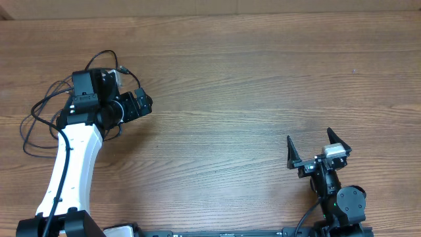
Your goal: Untangle cables
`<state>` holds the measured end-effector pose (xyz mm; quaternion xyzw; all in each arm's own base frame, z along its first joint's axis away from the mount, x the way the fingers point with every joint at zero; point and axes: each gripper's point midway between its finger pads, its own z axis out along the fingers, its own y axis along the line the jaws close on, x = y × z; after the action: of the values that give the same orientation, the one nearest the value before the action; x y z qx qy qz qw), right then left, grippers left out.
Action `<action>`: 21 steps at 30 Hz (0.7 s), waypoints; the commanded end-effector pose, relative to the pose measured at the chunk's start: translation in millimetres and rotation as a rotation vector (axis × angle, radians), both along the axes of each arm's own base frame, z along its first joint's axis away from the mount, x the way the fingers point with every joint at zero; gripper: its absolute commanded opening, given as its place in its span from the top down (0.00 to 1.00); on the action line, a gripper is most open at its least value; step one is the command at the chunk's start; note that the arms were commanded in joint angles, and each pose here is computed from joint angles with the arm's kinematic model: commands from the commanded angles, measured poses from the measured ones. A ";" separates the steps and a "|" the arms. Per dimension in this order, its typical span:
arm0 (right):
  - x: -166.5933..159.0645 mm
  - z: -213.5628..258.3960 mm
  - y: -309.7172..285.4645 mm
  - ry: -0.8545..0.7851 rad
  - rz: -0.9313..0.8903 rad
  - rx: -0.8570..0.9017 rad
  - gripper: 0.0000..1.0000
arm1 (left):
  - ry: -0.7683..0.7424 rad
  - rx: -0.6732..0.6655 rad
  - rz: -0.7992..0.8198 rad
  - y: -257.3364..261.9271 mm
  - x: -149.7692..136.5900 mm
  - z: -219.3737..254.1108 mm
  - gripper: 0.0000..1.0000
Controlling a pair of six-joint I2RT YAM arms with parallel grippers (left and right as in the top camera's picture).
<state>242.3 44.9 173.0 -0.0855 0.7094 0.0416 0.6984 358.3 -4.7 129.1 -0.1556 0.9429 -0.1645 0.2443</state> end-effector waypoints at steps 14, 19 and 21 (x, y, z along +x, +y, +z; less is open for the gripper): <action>0.0 -2.6 0.6 0.001 0.003 0.005 0.00 | -0.016 0.012 -0.017 0.5 4.6 4.6 0.00; 0.0 -2.6 0.6 0.001 0.003 0.005 0.00 | -0.035 0.014 -0.018 0.1 4.1 11.0 0.01; 0.0 -2.6 0.6 0.001 0.003 0.005 0.00 | -0.072 0.020 -0.017 0.2 2.9 23.8 0.00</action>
<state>242.3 44.8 173.0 -0.0854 0.7094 0.0414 0.6984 358.3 -4.7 129.6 -0.1554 0.9427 -0.1645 0.2450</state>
